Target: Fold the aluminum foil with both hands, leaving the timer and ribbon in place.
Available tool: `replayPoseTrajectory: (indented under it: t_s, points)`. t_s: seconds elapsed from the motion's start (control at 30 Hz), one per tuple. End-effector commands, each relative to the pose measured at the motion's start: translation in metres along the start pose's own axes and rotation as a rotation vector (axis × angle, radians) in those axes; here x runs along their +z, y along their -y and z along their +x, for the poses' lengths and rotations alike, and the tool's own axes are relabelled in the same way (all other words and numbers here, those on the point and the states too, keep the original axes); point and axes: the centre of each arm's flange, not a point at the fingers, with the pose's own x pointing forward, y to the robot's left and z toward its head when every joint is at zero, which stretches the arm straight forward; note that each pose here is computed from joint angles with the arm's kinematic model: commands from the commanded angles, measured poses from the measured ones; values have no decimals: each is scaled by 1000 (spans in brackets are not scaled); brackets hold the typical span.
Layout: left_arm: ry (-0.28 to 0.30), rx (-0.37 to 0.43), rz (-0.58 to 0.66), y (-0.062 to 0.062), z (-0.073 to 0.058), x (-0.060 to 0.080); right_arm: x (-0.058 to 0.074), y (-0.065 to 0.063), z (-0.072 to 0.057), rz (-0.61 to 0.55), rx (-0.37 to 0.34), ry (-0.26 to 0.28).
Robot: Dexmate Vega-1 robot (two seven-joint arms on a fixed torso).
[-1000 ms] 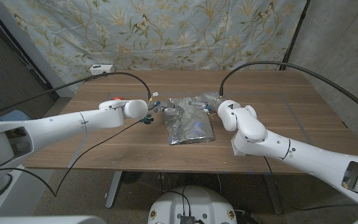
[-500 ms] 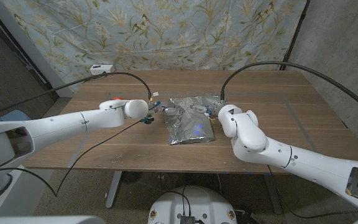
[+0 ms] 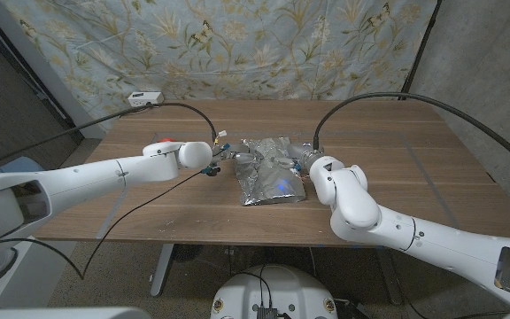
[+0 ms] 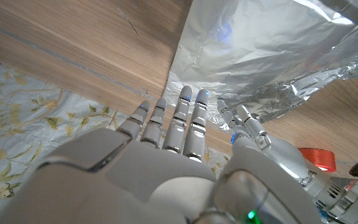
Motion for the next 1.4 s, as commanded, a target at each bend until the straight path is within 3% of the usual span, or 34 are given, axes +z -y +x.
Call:
replayPoseTrajectory:
  t_s: [0.03,0.4,0.77,1.4]
  points:
    - [-12,7,-3,-2,-1,-2,7,-8,-3,-9,4,-9]
    - [-4,1,0,-2,-1,-2,8,-18,-3,-19,8,-37]
    - [-6,2,-2,-2,-1,-2,4,-31,3,-29,23,-60]
    - [-11,6,-7,-3,-1,-3,-2,-43,16,-2,74,-75]
